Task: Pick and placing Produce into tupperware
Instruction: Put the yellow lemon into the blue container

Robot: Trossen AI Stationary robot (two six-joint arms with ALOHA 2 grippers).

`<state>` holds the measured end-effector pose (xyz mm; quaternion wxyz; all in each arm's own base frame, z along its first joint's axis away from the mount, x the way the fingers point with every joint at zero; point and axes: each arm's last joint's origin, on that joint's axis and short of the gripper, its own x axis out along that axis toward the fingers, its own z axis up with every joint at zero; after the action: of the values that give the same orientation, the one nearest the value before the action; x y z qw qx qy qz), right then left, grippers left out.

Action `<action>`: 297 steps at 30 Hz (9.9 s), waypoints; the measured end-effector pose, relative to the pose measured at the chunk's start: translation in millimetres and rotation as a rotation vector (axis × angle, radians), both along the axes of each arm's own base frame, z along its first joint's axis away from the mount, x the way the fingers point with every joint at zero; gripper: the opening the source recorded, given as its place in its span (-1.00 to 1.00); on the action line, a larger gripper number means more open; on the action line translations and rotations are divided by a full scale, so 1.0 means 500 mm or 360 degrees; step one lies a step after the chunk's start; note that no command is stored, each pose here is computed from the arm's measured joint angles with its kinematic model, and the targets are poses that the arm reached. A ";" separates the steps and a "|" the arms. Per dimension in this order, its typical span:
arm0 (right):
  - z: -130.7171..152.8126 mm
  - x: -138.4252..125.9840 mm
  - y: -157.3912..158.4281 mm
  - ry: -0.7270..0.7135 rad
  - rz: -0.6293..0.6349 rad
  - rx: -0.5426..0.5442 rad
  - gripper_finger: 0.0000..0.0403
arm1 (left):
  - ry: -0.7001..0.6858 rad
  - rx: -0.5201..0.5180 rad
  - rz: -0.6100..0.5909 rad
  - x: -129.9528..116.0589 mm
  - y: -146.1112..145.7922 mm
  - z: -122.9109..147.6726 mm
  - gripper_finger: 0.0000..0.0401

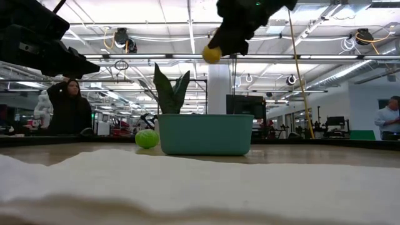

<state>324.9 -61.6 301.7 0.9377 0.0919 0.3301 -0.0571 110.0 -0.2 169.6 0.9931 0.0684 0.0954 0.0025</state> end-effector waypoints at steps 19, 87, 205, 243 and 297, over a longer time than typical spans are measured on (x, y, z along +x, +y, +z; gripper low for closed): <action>0.060 0.070 -0.002 0.0573 0.0111 0.0039 -0.02 | 0.0004 0.0002 0.0000 0.000 0.000 0.000 -0.87; -0.122 0.128 0.020 0.0750 0.0614 0.0233 -0.01 | 0.0037 0.0019 -0.0004 -0.001 0.000 -0.004 -0.87; -0.301 0.126 0.024 0.0922 0.0912 0.0160 -0.01 | 0.0071 0.0040 -0.0010 -0.002 0.000 -0.008 -0.87; -0.309 0.126 0.042 0.1030 0.0831 0.0031 0.23 | 0.0070 0.0035 -0.0008 -0.002 0.000 -0.008 -0.87; -0.306 0.133 0.055 0.1044 0.0466 0.0203 0.33 | 0.0070 0.0028 -0.0008 -0.002 0.000 -0.008 -0.87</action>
<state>391.6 -33.9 148.5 0.7726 0.0789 0.6258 0.0720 109.1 -0.3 165.6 0.9901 0.0775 0.1171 -0.0008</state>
